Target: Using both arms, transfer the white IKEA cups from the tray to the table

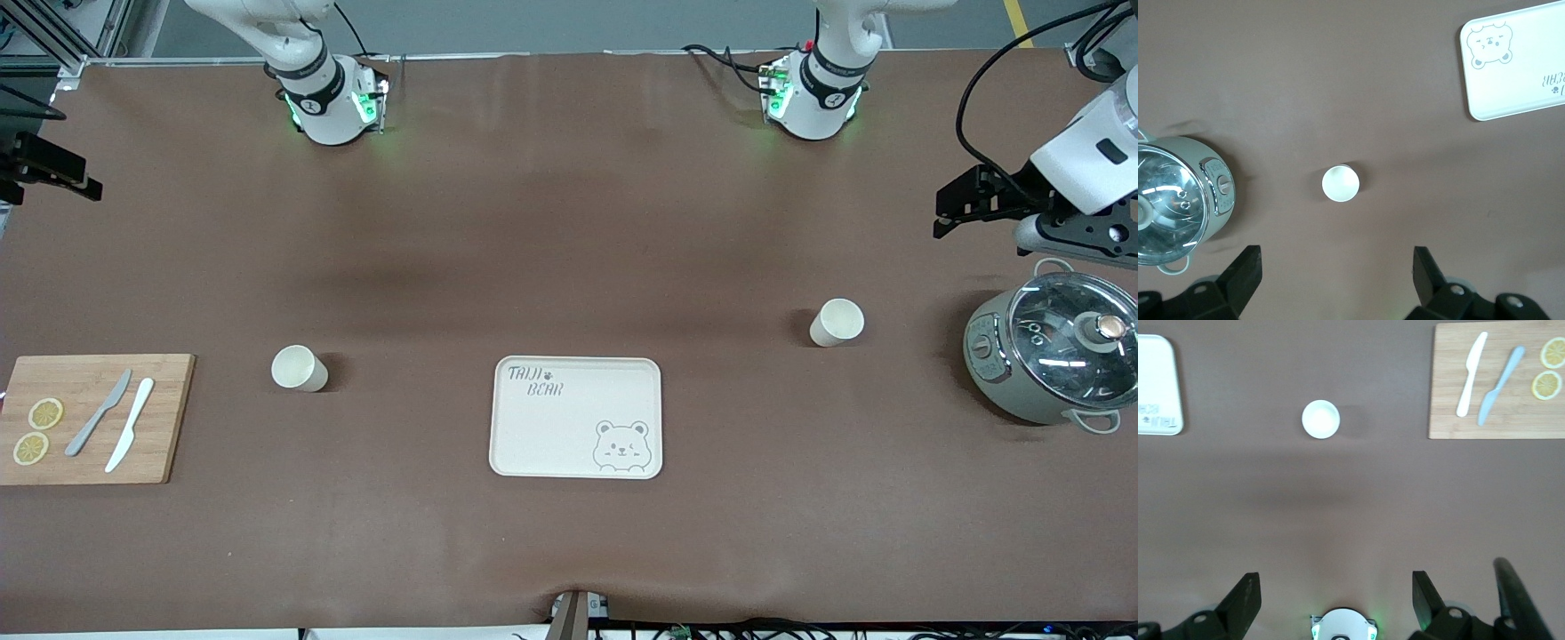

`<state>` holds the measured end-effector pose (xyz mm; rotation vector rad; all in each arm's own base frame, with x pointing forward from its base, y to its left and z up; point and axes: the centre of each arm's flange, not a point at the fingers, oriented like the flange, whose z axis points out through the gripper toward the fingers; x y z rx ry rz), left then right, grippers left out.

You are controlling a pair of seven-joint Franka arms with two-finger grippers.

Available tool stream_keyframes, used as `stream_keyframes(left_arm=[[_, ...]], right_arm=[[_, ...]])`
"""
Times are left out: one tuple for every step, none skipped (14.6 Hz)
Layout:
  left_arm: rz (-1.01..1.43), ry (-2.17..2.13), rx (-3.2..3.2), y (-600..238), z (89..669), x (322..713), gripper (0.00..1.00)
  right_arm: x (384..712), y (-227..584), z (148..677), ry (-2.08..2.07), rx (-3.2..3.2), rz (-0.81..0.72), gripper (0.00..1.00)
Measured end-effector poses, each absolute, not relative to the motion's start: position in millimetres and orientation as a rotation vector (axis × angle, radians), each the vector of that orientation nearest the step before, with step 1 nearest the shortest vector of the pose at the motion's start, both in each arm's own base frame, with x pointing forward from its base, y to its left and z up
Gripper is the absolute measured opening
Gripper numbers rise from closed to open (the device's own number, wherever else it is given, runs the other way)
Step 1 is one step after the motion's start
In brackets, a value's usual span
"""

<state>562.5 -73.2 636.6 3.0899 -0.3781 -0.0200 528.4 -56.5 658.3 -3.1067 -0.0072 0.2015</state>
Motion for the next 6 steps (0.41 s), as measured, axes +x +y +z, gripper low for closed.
stream_keyframes(left_arm=[[-0.022,-0.378,3.090,-73.2,635.9,562.8,1.00],[-0.024,-0.378,3.090,-73.2,635.2,563.2,1.00],[-0.025,-0.378,3.090,-73.3,634.6,563.5,1.00],[-0.027,-0.378,3.090,-73.3,634.1,563.8,1.00],[-0.026,-0.378,3.090,-73.3,634.0,563.9,1.00],[-0.026,-0.377,3.090,-73.1,634.1,563.9,1.00]], right_arm=[[528.8,-59.2,657.4,0.002,-3.138,0.206,1.00],[529.4,-60.3,656.7,0.007,-3.156,0.210,1.00],[530.1,-59.8,656.3,0.007,-3.163,0.208,1.00],[531.0,-57.9,656.4,0.001,-3.166,0.203,1.00],[531.6,-54.1,656.5,-0.011,-3.170,0.201,1.00],[532.2,-49.2,656.6,-0.022,-3.173,0.199,1.00]])
